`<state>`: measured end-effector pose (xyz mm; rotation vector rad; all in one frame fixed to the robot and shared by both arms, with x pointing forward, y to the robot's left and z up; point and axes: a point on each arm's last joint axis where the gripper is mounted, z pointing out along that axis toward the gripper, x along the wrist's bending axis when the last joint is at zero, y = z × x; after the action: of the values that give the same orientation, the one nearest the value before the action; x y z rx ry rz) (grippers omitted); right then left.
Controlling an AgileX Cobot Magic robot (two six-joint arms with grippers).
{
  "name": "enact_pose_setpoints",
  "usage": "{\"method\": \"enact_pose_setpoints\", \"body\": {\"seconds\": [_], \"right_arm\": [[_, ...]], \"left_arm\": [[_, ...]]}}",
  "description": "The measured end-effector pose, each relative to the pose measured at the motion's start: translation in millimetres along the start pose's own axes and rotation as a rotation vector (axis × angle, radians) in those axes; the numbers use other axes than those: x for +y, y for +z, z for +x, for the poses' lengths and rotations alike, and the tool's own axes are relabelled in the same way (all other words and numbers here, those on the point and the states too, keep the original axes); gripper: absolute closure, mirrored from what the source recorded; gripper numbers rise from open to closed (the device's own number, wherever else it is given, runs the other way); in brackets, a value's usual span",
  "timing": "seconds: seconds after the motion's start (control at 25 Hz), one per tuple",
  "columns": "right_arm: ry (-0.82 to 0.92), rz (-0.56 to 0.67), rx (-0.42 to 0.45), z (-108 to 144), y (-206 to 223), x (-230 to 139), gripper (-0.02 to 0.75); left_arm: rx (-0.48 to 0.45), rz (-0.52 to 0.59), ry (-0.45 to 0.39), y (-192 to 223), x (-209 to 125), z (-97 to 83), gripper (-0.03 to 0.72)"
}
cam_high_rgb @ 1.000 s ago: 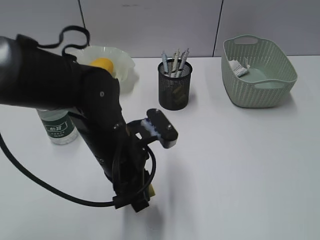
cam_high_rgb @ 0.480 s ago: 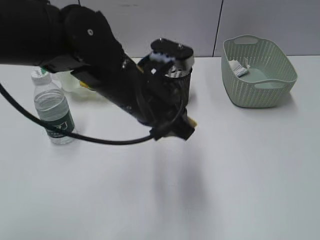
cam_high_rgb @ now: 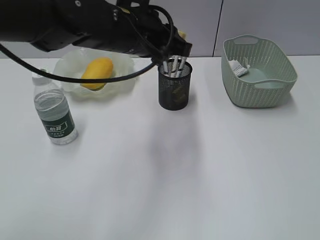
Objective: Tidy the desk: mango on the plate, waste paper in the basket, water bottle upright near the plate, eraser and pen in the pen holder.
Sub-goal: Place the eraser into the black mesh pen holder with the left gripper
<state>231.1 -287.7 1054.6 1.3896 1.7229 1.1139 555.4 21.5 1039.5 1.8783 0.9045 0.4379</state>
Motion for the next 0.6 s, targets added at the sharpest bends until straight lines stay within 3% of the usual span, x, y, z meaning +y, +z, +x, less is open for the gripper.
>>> {"method": "enact_pose_setpoints", "body": {"seconds": [0.16, 0.6], "right_arm": [[0.000, 0.000, 0.000, 0, 0, 0, 0.302], [0.000, -0.001, 0.000, 0, 0, 0, 0.302]], "left_arm": [[0.050, -0.038, -0.026, 17, 4, 16.3, 0.486], [0.082, -0.024, -0.048, 77, -6, 35.5, 0.486]]}}
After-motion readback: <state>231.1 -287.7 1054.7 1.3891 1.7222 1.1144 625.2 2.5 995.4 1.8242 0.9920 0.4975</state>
